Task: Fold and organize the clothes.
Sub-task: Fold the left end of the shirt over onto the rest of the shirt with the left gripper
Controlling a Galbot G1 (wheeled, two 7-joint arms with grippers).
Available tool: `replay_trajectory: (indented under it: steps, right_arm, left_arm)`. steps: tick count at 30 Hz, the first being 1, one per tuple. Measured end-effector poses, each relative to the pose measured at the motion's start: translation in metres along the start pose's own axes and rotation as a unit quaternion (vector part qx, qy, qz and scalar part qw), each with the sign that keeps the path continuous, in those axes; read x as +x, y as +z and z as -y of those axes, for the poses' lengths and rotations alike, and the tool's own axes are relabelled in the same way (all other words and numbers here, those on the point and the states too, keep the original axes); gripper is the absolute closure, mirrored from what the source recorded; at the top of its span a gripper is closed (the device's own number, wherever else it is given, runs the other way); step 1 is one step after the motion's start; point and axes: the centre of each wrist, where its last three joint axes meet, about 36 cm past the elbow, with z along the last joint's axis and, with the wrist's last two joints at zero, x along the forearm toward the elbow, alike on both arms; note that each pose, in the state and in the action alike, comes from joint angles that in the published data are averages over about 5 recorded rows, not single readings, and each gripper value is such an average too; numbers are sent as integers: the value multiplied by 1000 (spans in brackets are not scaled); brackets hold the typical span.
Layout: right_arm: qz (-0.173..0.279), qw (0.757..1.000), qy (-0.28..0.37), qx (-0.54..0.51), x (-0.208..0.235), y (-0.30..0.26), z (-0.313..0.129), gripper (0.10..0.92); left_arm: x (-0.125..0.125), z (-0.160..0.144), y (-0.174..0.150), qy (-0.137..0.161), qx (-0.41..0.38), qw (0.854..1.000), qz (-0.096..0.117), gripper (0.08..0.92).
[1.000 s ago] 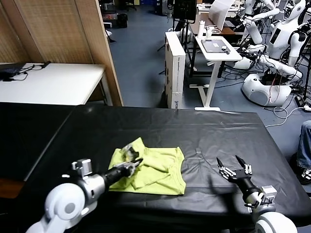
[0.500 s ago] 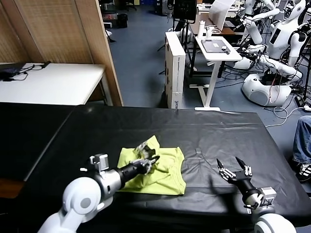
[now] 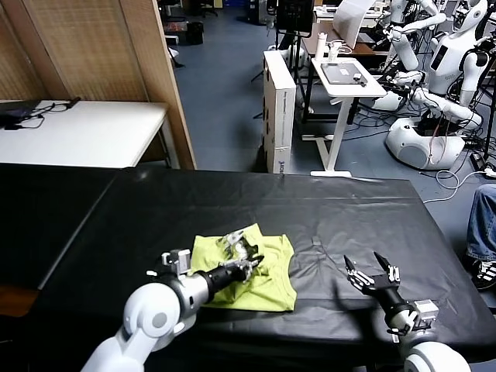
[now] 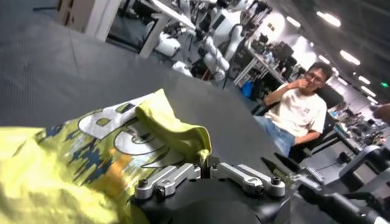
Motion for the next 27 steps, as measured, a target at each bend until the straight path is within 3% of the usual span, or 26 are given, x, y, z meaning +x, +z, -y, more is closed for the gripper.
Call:
replay_trajectory:
  steps: [9, 21, 27]
  right_arm:
    - [1, 1000, -17, 6, -6, -2, -6, 115]
    - [-2, 1000, -25, 8, -8, 0, -11, 115]
    - [0, 999, -40, 19, -12, 0, -11, 115]
  left_arm:
    - [-14, 7, 12, -3, 5, 1000, -10, 817]
    - [-12, 18, 15, 11, 10, 1000, -8, 817]
    - [-21, 17, 21, -4, 9, 1000, -12, 817]
